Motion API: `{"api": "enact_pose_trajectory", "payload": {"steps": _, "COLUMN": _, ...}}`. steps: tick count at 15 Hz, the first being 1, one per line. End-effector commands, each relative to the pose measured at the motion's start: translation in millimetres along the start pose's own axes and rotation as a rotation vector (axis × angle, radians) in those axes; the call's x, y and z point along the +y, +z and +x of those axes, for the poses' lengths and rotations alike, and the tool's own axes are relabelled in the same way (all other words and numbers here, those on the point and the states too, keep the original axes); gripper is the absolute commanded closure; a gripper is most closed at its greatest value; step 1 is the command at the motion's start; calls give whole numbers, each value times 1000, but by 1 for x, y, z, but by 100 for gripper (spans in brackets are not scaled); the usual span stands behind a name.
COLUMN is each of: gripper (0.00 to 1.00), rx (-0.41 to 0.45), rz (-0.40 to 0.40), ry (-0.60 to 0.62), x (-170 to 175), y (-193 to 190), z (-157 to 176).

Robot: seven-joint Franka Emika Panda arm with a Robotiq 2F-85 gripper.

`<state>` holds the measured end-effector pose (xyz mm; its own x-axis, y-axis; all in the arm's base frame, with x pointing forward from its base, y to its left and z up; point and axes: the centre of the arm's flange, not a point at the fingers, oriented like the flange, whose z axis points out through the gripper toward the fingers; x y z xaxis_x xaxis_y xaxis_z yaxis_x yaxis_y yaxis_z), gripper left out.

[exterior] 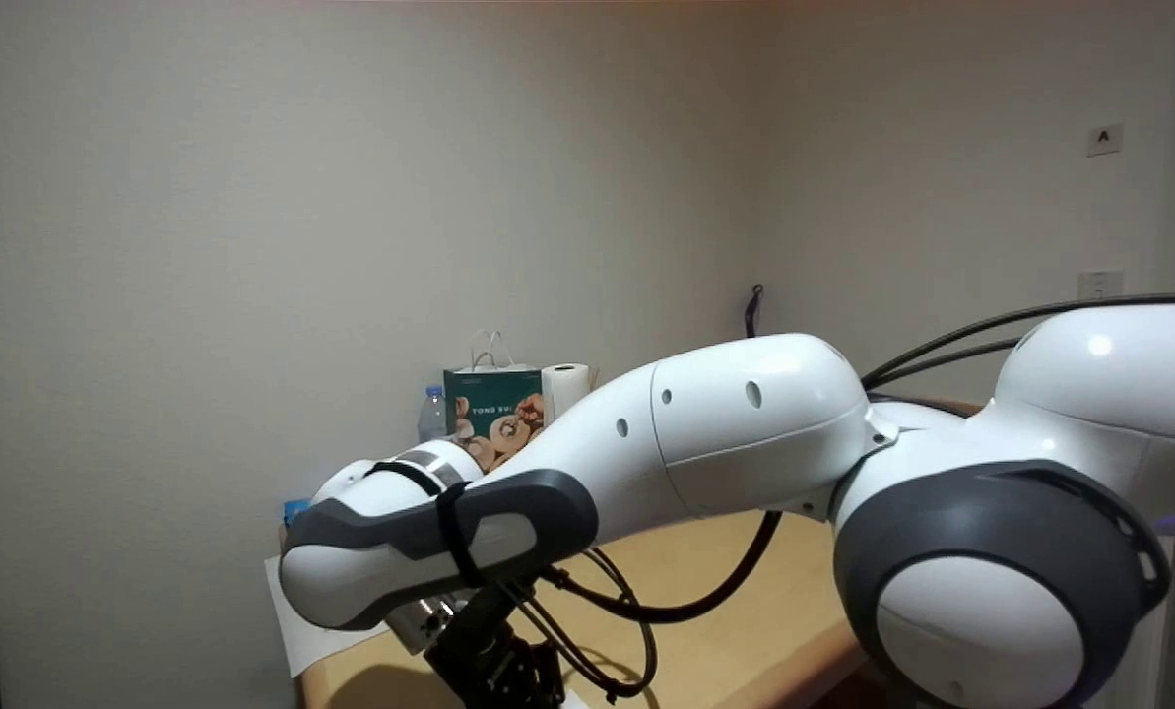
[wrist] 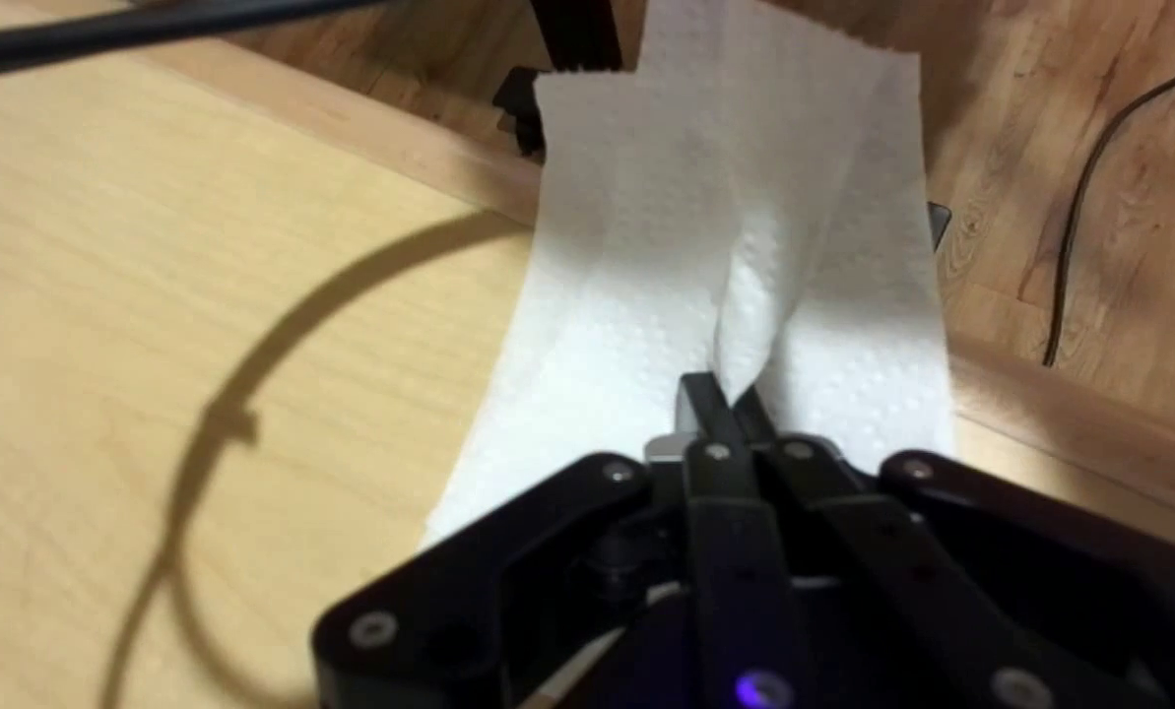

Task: Wipe the table with the cloth

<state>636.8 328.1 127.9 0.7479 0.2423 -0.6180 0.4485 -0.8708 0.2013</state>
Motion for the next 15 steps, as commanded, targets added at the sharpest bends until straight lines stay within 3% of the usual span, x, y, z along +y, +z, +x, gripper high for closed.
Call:
{"api": "enact_pose_trajectory", "payload": {"steps": 1, "gripper": 100, "rx": 71, "rz": -89, "ry": -164, "x": -25, "y": -43, "z": 60}}
{"api": "enact_pose_trajectory", "payload": {"steps": 4, "gripper": 100, "rx": 105, "rz": -122, "ry": -219, "x": -28, "y": -46, "z": 54}}
{"api": "enact_pose_trajectory", "payload": {"steps": 6, "gripper": 100, "rx": 38, "rz": -131, "ry": -137, "x": -14, "y": -30, "z": 47}}
{"api": "enact_pose_trajectory", "payload": {"steps": 12, "gripper": 100, "rx": -167, "rz": 4, "ry": 110, "x": 80, "y": 83, "z": 6}}
{"api": "enact_pose_trajectory", "payload": {"steps": 13, "gripper": 100, "rx": -121, "rz": -57, "ry": 45, "x": 61, "y": 35, "z": 3}}
{"api": "enact_pose_trajectory", "payload": {"steps": 15, "gripper": 99, "rx": -128, "rz": -37, "ry": 63, "x": 77, "y": 38, "z": 3}}
